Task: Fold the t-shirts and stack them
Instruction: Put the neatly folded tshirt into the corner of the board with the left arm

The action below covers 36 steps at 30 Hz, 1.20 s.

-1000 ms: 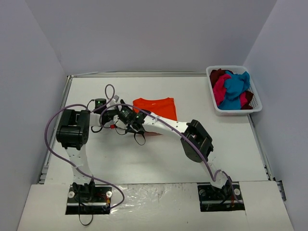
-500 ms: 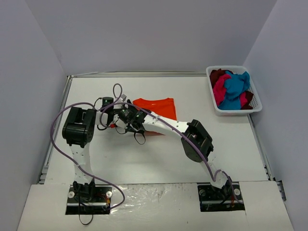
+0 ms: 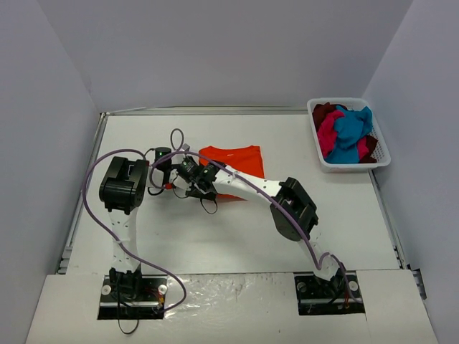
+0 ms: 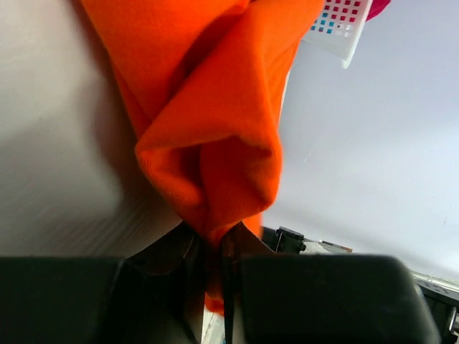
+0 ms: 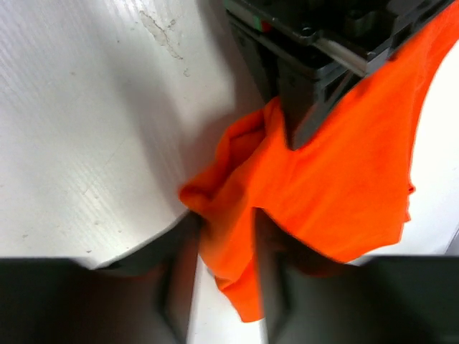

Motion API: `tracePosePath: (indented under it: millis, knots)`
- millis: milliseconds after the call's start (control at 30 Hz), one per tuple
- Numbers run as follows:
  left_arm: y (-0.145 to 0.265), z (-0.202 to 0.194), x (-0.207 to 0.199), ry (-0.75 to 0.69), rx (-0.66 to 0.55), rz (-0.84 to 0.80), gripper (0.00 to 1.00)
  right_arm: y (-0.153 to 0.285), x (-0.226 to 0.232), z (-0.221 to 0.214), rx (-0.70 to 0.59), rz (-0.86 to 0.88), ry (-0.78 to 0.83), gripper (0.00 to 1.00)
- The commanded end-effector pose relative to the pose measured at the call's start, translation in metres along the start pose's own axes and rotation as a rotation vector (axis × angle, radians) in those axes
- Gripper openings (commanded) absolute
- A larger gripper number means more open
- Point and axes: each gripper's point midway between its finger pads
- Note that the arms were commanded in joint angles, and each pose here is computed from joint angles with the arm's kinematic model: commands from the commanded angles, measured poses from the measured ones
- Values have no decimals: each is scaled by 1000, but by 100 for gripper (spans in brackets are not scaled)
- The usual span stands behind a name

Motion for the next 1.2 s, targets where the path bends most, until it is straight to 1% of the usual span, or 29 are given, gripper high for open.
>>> tracePosePath:
  millis: [0,33,67,100,167,200,233,267,300,333,367,400,433,500,533,567,600,633,667,700,733,767,833,867,933,967,1067,1100,1167]
  knots:
    - [0,5,-31,-68,-13,-80,2,8,3,0,7,29,10,38]
    - [0,6,-33,-77,-14,-87,2,10,6,-1,6,48,12,48]
    - [2,6,-35,-80,-14,-90,2,13,20,-3,-4,118,21,94]
    - [3,7,-35,-84,-18,-92,2,21,26,-9,-10,152,29,100]
    - [6,10,-36,-88,-27,-93,2,33,38,-19,-20,210,41,100]
    - [8,11,-35,-88,-28,-93,2,55,42,-18,-83,261,43,100]
    - [9,12,-34,-89,-30,-93,2,58,57,-39,-51,313,60,100]
    - [10,13,-34,-91,-32,-94,2,66,61,-49,-58,346,89,100]
    - [14,17,-34,-94,-40,-96,2,86,57,-58,-106,382,69,100]
    - [15,18,-32,-103,-43,-95,2,92,68,-85,-65,458,64,100]
    - [17,20,-30,-107,-47,-91,2,97,64,-100,-77,494,75,100]
    - [20,22,-25,-87,-49,-73,2,110,59,-110,-114,517,42,100]
    - [21,23,-20,-71,-53,-52,2,109,40,-138,-88,515,-45,100]
    - [24,25,-8,-128,-45,9,2,108,29,-166,-69,511,-139,100]
    - [31,26,6,-128,-36,90,2,105,19,-182,-66,501,-212,100]
    - [37,27,6,-150,-37,129,2,104,17,-189,-73,504,-240,100]
    - [47,14,19,-63,6,214,2,102,22,-197,-67,518,-276,100]
    - [56,35,12,-175,-29,248,2,97,17,-199,-75,495,-300,100]
    - [63,41,14,-179,-31,282,2,93,16,-201,-69,480,-316,100]
    - [73,39,16,-128,-11,322,2,89,18,-204,-52,472,-348,100]
    - [78,45,14,-125,-13,336,2,85,14,-204,-53,454,-354,100]
    - [102,76,11,-196,-66,390,2,82,12,-206,-46,454,-368,100]
    - [124,92,9,-212,-101,464,2,75,7,-206,-42,466,-393,100]
    - [148,117,7,-282,-158,547,2,73,7,-207,-43,473,-399,100]
    - [169,129,8,-299,-179,621,2,67,7,-207,-33,485,-402,100]
    - [190,148,12,-344,-212,709,2,66,9,-205,-36,498,-405,100]
    - [216,158,34,-314,-192,830,2,65,9,-202,-50,505,-408,100]
    - [231,168,35,-314,-222,866,2,66,7,-201,-54,501,-412,100]
    - [246,175,53,-288,-219,923,2,68,6,-201,-59,494,-416,100]
Point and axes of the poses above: each gripper's point midway between its finger pads, its own y axis back along the fingers, its own x axis along the line the jaws close on, z = x × y, and after that the axes turned 3 degrees about y, right-handed
